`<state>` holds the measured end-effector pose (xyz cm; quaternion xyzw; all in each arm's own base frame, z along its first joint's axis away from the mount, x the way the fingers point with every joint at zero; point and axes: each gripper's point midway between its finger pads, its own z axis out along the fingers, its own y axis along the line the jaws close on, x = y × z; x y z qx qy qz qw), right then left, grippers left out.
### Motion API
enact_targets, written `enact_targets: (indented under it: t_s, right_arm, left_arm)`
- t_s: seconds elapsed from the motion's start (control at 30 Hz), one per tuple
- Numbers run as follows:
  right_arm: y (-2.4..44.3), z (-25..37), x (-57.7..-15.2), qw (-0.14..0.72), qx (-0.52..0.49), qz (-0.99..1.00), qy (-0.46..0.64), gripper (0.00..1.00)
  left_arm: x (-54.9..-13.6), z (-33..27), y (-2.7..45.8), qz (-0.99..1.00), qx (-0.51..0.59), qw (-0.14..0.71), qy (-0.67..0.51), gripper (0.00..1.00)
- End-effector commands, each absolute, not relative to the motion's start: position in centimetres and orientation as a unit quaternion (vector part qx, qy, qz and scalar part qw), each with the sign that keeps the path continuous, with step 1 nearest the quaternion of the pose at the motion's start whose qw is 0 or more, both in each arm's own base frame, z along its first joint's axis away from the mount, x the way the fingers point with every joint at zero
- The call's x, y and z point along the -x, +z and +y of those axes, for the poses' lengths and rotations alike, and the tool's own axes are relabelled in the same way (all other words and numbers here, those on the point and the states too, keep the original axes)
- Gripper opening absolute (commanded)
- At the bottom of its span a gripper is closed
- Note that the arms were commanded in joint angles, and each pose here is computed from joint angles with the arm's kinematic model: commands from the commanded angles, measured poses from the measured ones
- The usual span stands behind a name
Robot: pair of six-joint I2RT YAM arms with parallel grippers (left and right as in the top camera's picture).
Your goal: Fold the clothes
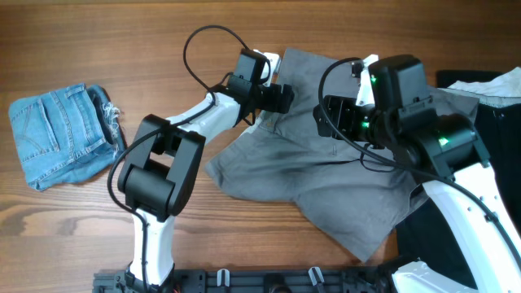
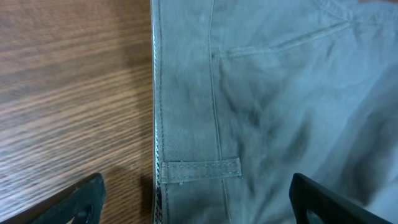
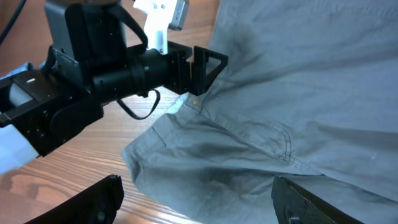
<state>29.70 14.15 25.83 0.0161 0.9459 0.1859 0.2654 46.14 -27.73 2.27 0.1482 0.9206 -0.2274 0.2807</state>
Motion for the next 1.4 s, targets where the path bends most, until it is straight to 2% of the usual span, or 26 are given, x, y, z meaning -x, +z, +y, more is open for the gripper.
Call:
enact_targets:
  t_s: [0.0, 0.27, 0.37, 0.4, 0.47, 0.57, 0.67, 0.77, 0.8, 0.87, 0.9, 0.97, 1.07, 1.13, 1.23, 1.3, 1.37]
  right_arm:
    - [24.7, 14.2, -30.2, 0.247, -0.031, 0.952, 0.180, 0.81]
    - [23.9, 14.3, -30.4, 0.233, -0.042, 0.955, 0.180, 0.81]
    - [23.8, 14.3, -30.3, 0.231, -0.042, 0.955, 0.179, 0.81]
    - [23.8, 14.3, -30.3, 0.230, -0.042, 0.956, 0.178, 0.81]
    - [23.8, 14.3, -30.3, 0.230, -0.042, 0.956, 0.178, 0.81]
    - [23.8, 14.3, -30.3, 0.230, -0.042, 0.956, 0.178, 0.81]
    - [23.8, 14.3, -30.3, 0.230, -0.041, 0.956, 0.178, 0.81]
    - [23.8, 14.3, -30.3, 0.229, -0.047, 0.956, 0.179, 0.81]
    - [23.8, 14.2, -30.3, 0.229, -0.055, 0.955, 0.179, 0.81]
    - [23.8, 14.1, -30.4, 0.230, -0.058, 0.955, 0.176, 0.81]
    - [23.6, 13.6, -30.5, 0.232, -0.073, 0.956, 0.165, 0.81]
    - [22.9, 12.5, -30.8, 0.230, -0.099, 0.959, 0.133, 0.82]
    - [21.4, 11.4, -31.5, 0.225, -0.108, 0.964, 0.089, 0.82]
    - [20.2, 11.0, -32.9, 0.226, -0.103, 0.966, 0.067, 0.82]
    - [17.3, 10.4, -35.2, 0.206, -0.101, 0.972, 0.052, 0.72]
    - [15.0, 9.2, -35.9, 0.178, -0.110, 0.977, 0.034, 0.72]
    - [12.3, 8.2, -37.1, 0.151, -0.103, 0.983, 0.028, 0.65]
  left_arm:
    - [-46.0, -27.8, 1.0, 0.923, -0.156, 0.274, -0.219, 0.87]
    - [-43.4, -30.1, -2.3, 0.928, -0.182, 0.232, -0.226, 0.48]
    - [-43.1, -29.3, -3.4, 0.936, -0.176, 0.218, -0.211, 0.20]
    - [-43.6, -28.5, -3.3, 0.939, -0.168, 0.225, -0.197, 0.04]
    - [-44.9, -27.0, -2.7, 0.942, -0.150, 0.240, -0.181, 0.04]
    - [-48.4, -20.6, -0.5, 0.952, -0.039, 0.277, -0.121, 0.04]
    - [-51.0, -10.5, 2.5, 0.946, 0.090, 0.307, -0.048, 0.04]
    - [-52.1, -1.6, 5.8, 0.928, 0.169, 0.329, -0.049, 0.04]
    - [-52.3, -0.3, 6.9, 0.922, 0.180, 0.335, -0.070, 0.14]
    - [-52.3, 0.8, 8.6, 0.914, 0.185, 0.343, -0.109, 0.42]
    - [-52.2, 1.7, 9.5, 0.911, 0.189, 0.348, -0.117, 0.63]
    - [-51.7, 3.5, 11.6, 0.903, 0.204, 0.361, -0.112, 0.81]
    - [-50.8, 3.7, 14.9, 0.896, 0.200, 0.379, -0.119, 0.89]
    - [-49.7, 3.0, 18.3, 0.893, 0.169, 0.400, -0.122, 0.89]
    - [-46.2, 1.7, 22.6, 0.891, 0.159, 0.403, -0.135, 0.89]
    - [-43.6, 1.4, 24.1, 0.896, 0.161, 0.390, -0.135, 0.89]
    - [-40.4, 1.0, 25.3, 0.904, 0.164, 0.373, -0.133, 0.94]
